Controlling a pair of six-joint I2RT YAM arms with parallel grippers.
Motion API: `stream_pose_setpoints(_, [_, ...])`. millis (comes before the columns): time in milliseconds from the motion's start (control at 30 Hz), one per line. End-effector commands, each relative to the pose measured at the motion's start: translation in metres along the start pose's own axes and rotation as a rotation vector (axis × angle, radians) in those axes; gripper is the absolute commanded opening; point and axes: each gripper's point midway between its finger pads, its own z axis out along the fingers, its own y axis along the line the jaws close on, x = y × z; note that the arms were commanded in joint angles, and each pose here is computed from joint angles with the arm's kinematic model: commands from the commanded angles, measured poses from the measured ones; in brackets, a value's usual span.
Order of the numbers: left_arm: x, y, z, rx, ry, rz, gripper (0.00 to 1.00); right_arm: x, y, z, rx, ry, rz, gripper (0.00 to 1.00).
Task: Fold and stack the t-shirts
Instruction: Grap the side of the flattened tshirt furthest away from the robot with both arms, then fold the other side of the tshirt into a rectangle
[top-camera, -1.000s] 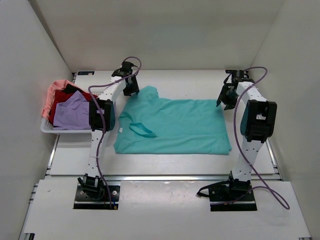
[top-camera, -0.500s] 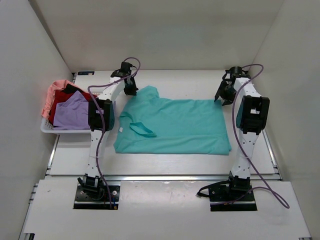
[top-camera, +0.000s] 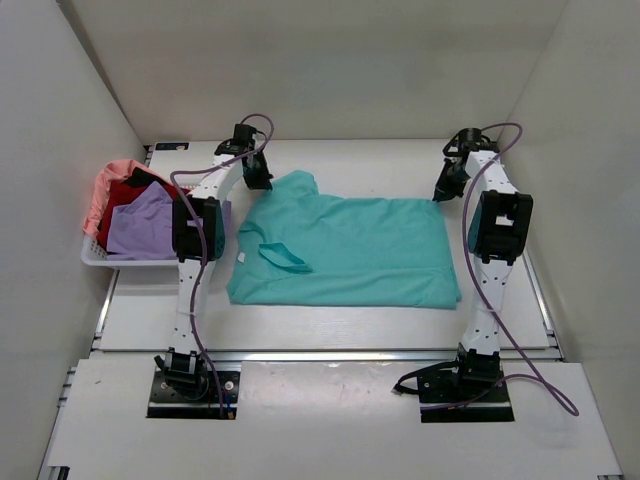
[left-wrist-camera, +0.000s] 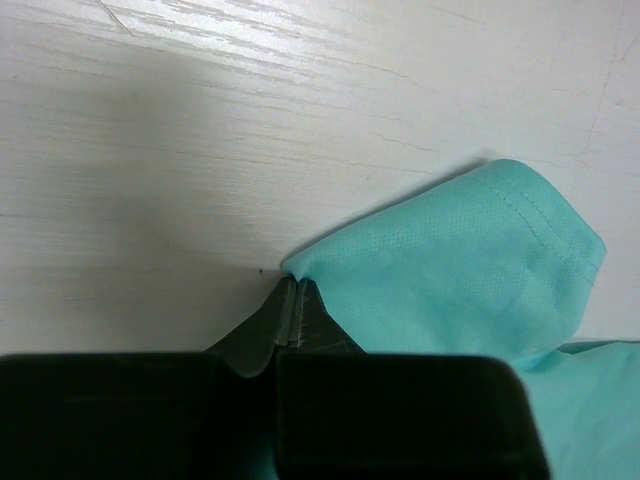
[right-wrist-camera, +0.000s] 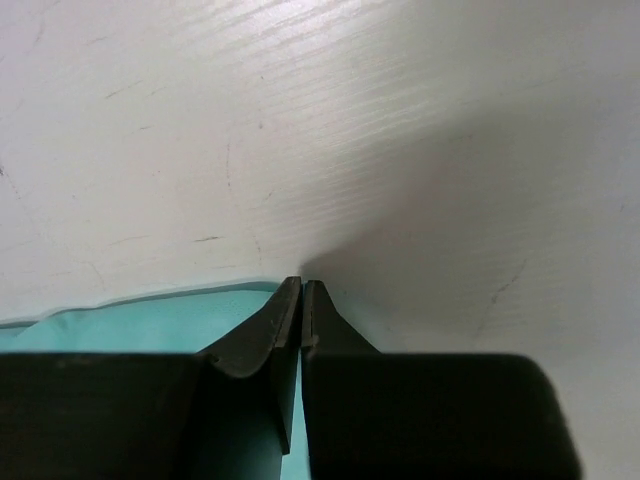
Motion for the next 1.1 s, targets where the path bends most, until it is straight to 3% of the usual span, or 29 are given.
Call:
stream_pose_setpoints(0, [-0.045,-0.033,-0.055,0.124,-0.115,-0.004,0.00,-0.026,0.011,-0.027,-0.020,-0.086,-0.046,0.00])
stream_pose_setpoints(267, [-0.049,-0.044,-0.106,0.185,-0.135,-0.014,0.00,-0.033,0.016,-0.064,-0.025,-0.130,-0.130,0.00])
stream_pose_setpoints(500, [-0.027,-0.041,-0.138,0.178,-0.105,-0.003,0.00,-0.001,0.021,-0.092,-0.002,-0.134,-0.203,0.00])
stream_pose_setpoints(700, [0.010,-0.027,-0.157,0.139,-0.057,0.011,0.00,0.037,0.016,-0.113,-0.047,-0.148,-0.192,0.00])
stream_pose_setpoints(800, [0.048,-0.013,-0.157,0.104,0.002,0.021,0.00,0.063,0.002,-0.119,-0.040,-0.138,-0.192,0.00])
stream_pose_setpoints(1067, [0.096,0.004,-0.186,0.087,0.021,0.033,0.00,0.091,-0.033,-0.126,-0.028,-0.167,-0.162,0.00])
